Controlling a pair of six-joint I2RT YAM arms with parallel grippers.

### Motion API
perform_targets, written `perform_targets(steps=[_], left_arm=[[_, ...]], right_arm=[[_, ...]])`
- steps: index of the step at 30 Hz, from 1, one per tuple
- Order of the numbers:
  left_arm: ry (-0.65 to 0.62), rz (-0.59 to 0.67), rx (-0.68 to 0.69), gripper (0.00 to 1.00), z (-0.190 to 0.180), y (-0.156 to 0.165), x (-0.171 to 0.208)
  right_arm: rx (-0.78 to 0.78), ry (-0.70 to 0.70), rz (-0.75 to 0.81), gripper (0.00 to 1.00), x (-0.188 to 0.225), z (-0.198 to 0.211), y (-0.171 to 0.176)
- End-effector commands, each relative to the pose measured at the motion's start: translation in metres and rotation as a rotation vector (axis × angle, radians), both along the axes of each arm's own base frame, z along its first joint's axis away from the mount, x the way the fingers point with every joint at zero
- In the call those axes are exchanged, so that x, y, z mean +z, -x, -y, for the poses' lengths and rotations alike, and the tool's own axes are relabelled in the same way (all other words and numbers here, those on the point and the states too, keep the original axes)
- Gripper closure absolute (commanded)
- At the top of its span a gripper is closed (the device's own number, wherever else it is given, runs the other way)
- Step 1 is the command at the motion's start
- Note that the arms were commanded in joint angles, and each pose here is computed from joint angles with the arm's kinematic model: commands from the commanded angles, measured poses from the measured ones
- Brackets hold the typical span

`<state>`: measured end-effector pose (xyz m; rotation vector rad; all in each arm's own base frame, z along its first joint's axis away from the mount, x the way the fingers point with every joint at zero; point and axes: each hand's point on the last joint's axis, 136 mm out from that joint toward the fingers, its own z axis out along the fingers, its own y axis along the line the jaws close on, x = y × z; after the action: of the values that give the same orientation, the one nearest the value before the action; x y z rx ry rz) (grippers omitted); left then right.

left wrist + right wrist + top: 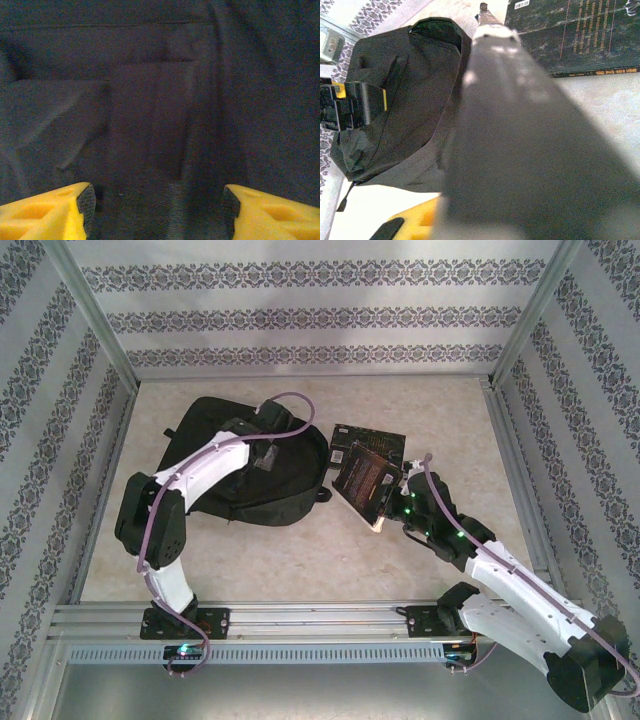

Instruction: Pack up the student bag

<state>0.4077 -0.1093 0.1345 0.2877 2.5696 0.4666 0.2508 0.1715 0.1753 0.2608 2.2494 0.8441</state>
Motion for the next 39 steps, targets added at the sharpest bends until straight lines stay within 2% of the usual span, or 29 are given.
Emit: perform_targets(steps=[1,7,11,16,20,24,29,35,39], left_arm=[[-0.039,-0.011,0.034,0.31,-0.020,-0.002,-0.003],[0.037,-0.072,0.060,0.41,-0.021,-0.006,-0.028],[0.086,-0.091,0.074,0.58,-0.024,-0.008,-0.035],[0.135,-0.102,0.045,0.99,-0.018,-0.006,-0.032],[0.175,-0.040,0.040,1.00,-0.015,-0.005,-0.005],[0.232,0.068,0.046,1.00,-0.015,-0.003,0.037],[0.338,0.164,0.036,1.00,-0.009,0.003,0.080],[0.524,0.223,0.004,1.00,0.005,0.015,0.112],[0.611,0.189,-0.044,1.00,0.020,0.022,0.115]], right_arm=[[0.031,-0.046,0.088,1.00,0.026,-0.011,-0.007],[0.039,-0.046,0.095,1.00,0.030,-0.013,-0.008],[0.041,-0.042,0.106,1.00,0.036,-0.013,-0.007],[0.042,-0.031,0.129,1.00,0.046,-0.011,-0.008],[0.041,-0.019,0.163,1.00,0.062,-0.009,-0.010],[0.035,-0.022,0.196,1.00,0.078,-0.008,-0.013],[0.046,-0.038,0.214,1.00,0.093,-0.012,-0.020],[0.037,-0.063,0.213,1.00,0.101,-0.016,-0.032],[0.058,-0.107,0.186,1.00,0.103,-0.027,-0.041]])
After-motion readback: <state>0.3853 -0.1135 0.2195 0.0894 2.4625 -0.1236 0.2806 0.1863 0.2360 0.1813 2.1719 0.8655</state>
